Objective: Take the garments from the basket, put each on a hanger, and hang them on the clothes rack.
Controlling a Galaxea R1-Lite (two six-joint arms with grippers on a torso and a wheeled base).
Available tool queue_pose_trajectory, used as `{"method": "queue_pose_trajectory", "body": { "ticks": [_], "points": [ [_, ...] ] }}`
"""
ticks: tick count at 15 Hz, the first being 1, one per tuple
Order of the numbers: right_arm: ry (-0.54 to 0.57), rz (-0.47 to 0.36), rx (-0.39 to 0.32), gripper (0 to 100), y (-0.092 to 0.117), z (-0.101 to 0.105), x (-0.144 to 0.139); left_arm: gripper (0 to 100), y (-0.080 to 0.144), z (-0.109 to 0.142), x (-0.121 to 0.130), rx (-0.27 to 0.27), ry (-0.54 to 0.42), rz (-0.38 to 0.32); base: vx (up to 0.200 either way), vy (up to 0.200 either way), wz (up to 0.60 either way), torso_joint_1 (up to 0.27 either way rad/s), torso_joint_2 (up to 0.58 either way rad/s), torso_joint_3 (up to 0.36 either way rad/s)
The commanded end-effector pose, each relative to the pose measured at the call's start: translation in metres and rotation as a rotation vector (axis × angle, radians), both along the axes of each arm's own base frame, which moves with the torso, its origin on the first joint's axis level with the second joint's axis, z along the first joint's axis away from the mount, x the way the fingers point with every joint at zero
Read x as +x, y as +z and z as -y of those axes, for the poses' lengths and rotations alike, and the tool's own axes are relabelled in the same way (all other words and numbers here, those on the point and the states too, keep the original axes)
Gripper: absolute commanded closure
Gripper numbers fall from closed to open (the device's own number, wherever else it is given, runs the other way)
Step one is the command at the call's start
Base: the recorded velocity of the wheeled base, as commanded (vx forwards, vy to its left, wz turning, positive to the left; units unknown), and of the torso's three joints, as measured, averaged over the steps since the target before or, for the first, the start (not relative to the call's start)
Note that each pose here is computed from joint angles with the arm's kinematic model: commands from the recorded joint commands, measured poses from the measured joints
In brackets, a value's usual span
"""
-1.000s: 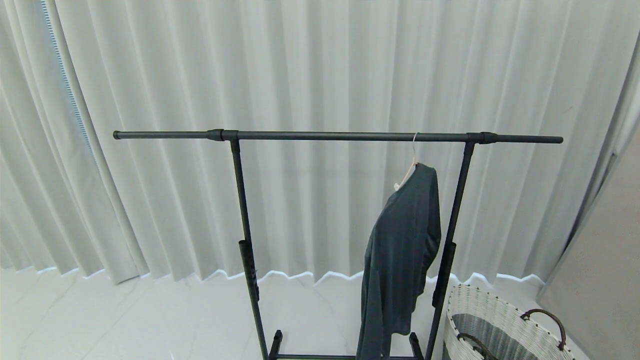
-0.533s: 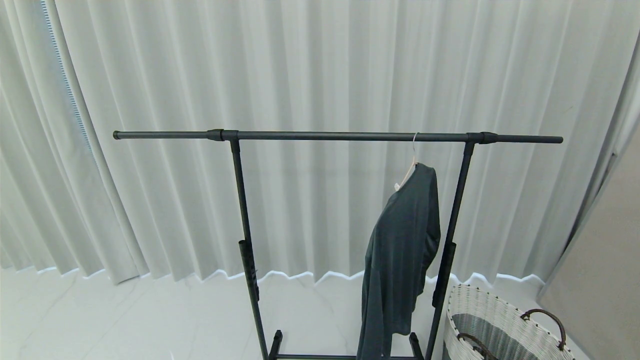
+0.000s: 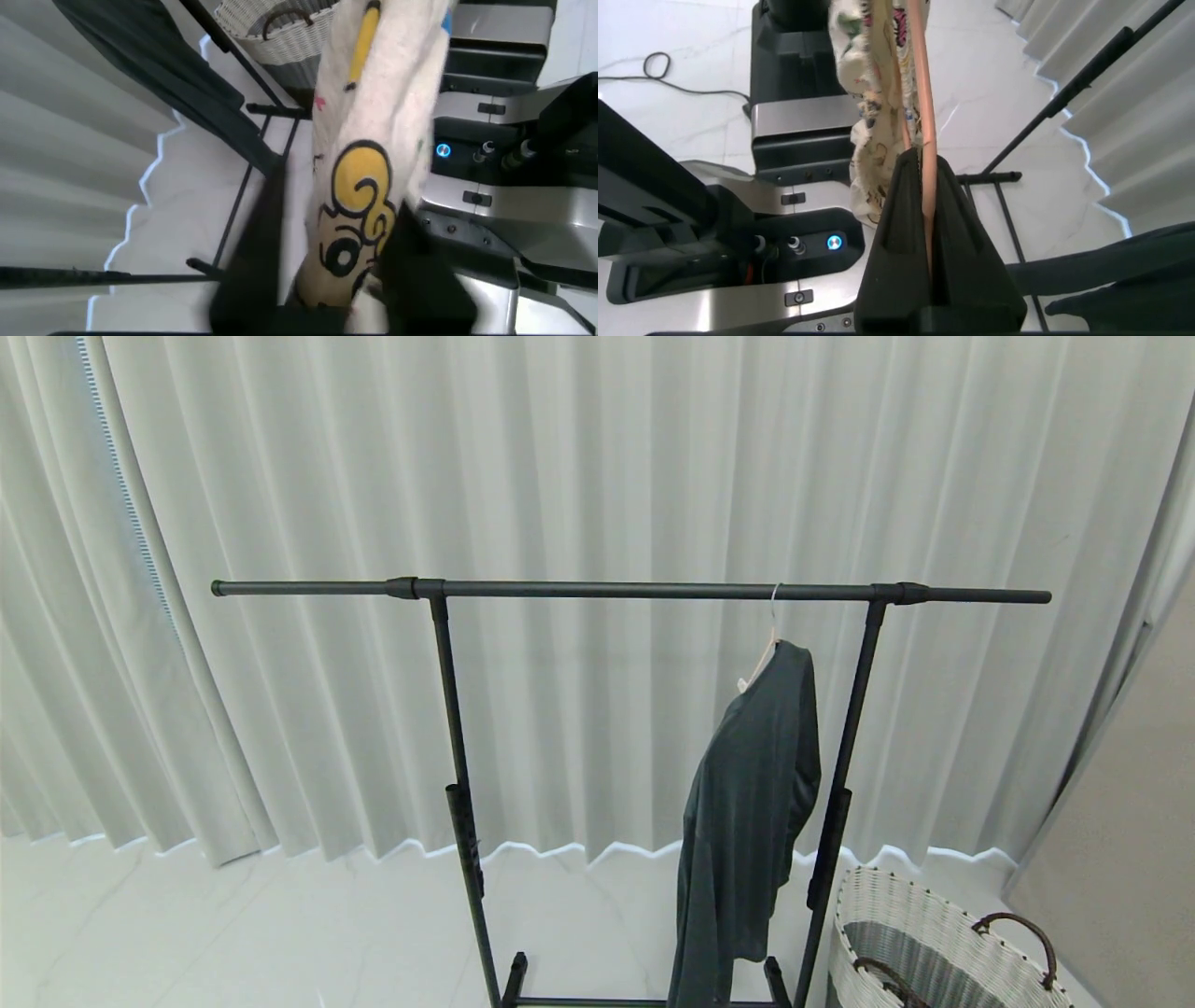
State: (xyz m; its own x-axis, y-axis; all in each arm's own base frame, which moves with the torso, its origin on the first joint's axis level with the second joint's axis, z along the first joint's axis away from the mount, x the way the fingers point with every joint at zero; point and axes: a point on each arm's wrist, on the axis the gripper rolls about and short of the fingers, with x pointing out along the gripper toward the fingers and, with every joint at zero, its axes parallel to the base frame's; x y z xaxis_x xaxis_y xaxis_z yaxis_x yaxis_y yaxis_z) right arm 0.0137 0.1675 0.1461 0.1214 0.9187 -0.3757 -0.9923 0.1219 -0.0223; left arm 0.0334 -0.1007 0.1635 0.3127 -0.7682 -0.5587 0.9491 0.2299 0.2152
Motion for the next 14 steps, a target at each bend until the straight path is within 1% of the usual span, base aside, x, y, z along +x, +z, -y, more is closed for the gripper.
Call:
{"method": "queue_pose_trajectory", "body": {
  "ticks": [1,4,5,6,8,10,11,13,14],
  "points": [
    [-0.001,0.001,0.004,100,0.0,0.0,0.0,100,-0.001,0.0,0.0,0.003,0.001,-0.002,0.0,0.0,0.0,0.0,0.0,0.0],
    [-0.004,0.001,-0.001,100,-0.001,0.001,0.0,100,-0.001,0.0,0.0,0.004,0.007,-0.001,0.0,0.0,0.0,0.0,0.0,0.0],
    [-0.007,0.002,-0.001,0,-0.001,0.001,0.0,100,-0.001,0.0,0.001,0.006,0.012,0.0,0.0,0.0,0.0,0.0,0.0,0.0],
    [-0.019,0.009,-0.002,0,-0.001,0.001,0.001,100,-0.001,-0.001,0.002,0.005,0.022,0.002,0.0,0.0,0.0,0.0,0.0,0.0],
    [-0.112,0.037,-0.01,0,-0.002,0.002,0.006,100,-0.001,-0.003,0.005,0.006,0.069,0.013,0.0,0.0,0.0,0.0,0.0,0.0],
    [-0.211,0.052,-0.007,0,-0.001,0.005,0.016,100,-0.009,-0.009,0.009,0.079,0.135,0.109,0.0,0.0,0.0,0.0,0.0,0.0],
    [-0.255,0.053,-0.011,0,-0.002,0.007,0.023,100,-0.013,-0.015,0.01,0.1,0.164,0.144,0.0,0.0,0.0,0.0,0.0,0.0],
    [-0.335,0.044,-0.041,0,-0.009,0.015,0.034,100,-0.016,-0.027,0.008,0.09,0.19,0.17,0.0,0.0,0.0,0.0,0.0,0.0],
    [-0.363,0.04,-0.056,0,-0.013,0.018,0.038,100,-0.016,-0.03,0.008,0.087,0.224,0.183,0.0,0.0,0.0,0.0,0.0,0.0]
  ]
}}
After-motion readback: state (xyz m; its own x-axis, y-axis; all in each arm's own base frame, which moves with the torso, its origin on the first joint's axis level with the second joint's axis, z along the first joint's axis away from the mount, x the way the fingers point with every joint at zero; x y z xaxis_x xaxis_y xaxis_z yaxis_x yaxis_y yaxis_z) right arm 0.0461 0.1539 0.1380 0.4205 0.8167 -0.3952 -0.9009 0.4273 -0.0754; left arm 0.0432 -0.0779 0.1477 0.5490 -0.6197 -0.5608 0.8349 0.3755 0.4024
